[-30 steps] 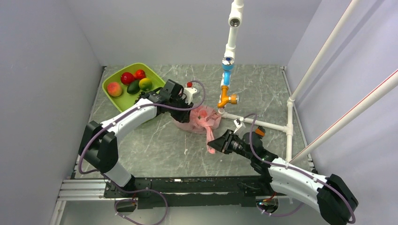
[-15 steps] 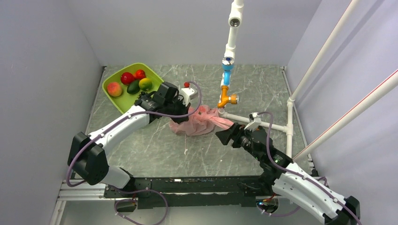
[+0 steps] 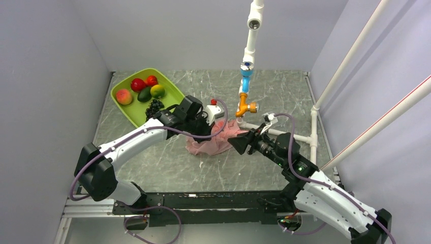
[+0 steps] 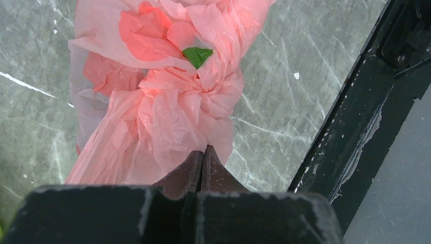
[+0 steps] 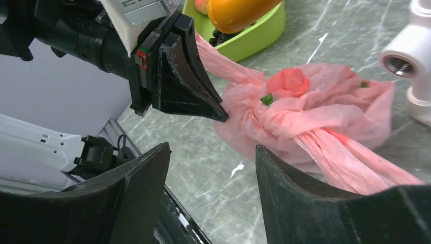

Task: Take the fake fruits out of the plastic bag
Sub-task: Untie the plastic bag at the center of the board.

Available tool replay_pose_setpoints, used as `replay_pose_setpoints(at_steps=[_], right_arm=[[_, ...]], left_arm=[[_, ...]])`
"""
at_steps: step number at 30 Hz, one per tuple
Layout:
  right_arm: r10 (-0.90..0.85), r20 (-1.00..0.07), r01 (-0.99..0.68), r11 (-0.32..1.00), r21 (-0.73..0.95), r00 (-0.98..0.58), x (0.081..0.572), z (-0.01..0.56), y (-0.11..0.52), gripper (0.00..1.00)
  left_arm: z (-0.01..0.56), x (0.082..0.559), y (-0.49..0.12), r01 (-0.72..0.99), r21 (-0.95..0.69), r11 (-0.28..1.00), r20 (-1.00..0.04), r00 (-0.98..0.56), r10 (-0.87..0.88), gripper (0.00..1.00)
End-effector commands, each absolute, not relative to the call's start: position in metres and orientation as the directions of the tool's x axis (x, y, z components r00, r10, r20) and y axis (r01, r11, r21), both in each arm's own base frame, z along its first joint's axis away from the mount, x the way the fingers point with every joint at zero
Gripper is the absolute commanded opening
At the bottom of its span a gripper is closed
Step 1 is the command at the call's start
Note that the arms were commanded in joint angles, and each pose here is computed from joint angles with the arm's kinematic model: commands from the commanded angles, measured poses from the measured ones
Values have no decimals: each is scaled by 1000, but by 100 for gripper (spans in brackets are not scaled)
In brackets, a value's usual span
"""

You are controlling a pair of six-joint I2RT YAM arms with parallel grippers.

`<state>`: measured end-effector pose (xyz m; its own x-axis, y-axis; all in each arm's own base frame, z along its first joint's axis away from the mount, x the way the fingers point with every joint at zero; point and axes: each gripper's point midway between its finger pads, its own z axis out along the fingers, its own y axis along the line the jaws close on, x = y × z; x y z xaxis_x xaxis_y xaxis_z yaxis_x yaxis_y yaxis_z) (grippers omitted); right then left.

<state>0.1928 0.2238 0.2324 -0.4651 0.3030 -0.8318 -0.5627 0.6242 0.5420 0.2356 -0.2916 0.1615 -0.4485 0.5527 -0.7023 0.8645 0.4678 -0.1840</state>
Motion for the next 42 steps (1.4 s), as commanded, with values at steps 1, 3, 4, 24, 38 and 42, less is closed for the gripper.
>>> replay_pose_setpoints(at_steps=[1,3,4,24,38,42], right_arm=[[354,-801,-602,531,597,-482,198,246,250,62],[401,-772,-523,573,632,-493,212,235,250,61],[427,-756,-463,606,646,-496,219,227,247,61],[630,-582,-184,583,792,-514,249,184,253,59],[694,-521,-86,558,825,-496,253,168,244,31],[731,-500,-32,550,834,-465,255,163,233,23]], left_arm=[[177,233,-300,890,-171,422,-744,-398,537,0],[178,231,-301,891,-178,418,-745,-399,534,0],[177,231,-301,891,-178,418,-743,-400,536,0],[164,225,-314,898,-224,379,-710,-417,567,0],[165,222,-315,903,-217,370,-717,-405,567,0],[166,224,-313,901,-206,381,-719,-404,566,0]])
